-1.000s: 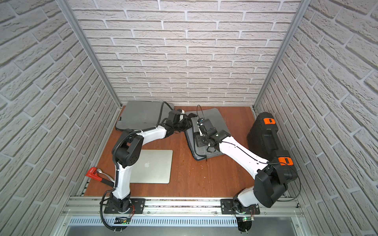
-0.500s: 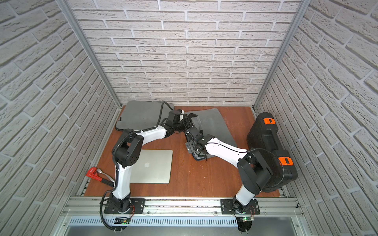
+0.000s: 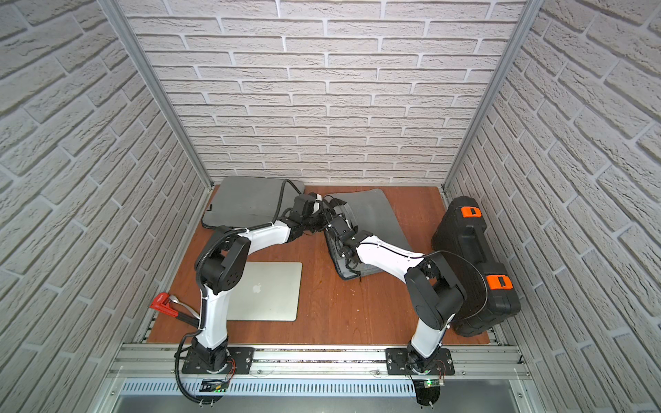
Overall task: Open the zippered laptop bag and take out the laptop
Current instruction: Open the bag flap on the zippered laptop bag.
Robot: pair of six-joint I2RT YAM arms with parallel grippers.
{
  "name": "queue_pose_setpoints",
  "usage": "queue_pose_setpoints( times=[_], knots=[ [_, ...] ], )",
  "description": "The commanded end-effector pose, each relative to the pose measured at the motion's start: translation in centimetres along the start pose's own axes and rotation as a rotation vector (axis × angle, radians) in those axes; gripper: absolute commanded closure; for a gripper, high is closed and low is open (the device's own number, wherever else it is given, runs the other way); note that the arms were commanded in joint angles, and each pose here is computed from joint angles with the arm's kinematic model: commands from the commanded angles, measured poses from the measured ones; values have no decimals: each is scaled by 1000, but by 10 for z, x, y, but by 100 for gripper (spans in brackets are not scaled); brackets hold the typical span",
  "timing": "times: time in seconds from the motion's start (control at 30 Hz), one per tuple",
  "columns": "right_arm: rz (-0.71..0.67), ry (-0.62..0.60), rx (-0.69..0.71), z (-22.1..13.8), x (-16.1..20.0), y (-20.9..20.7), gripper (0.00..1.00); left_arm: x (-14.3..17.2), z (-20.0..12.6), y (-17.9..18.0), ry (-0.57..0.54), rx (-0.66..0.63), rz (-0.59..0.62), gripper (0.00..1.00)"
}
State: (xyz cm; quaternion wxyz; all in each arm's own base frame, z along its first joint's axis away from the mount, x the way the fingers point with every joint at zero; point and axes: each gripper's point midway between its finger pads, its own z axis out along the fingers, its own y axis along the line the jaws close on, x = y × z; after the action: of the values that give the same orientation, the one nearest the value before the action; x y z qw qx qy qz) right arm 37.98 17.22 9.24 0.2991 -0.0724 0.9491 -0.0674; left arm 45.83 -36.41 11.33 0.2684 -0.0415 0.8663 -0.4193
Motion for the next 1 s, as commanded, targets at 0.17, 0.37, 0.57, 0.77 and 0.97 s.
queue_pose_setpoints(
  times=[0.17, 0.37, 0.57, 0.77, 0.97],
  knots=[
    [32, -115, -45, -34, -48, -18, 94, -13, -24, -17, -52, 49, 27, 43],
    [29, -159, -64, -61, -65, -27, 94, 7, -28, -4, -29, 54, -27, 38],
    [33, -179, -116, -77, -77, -24, 94, 21, -21, -6, -12, 97, -81, 41],
    [48, -193, -147, -84, -85, -20, 94, 28, -1, -22, 18, 167, -122, 46],
    [57, -194, -163, -84, -86, -17, 94, 35, 14, -24, 43, 180, -147, 50]
  ],
)
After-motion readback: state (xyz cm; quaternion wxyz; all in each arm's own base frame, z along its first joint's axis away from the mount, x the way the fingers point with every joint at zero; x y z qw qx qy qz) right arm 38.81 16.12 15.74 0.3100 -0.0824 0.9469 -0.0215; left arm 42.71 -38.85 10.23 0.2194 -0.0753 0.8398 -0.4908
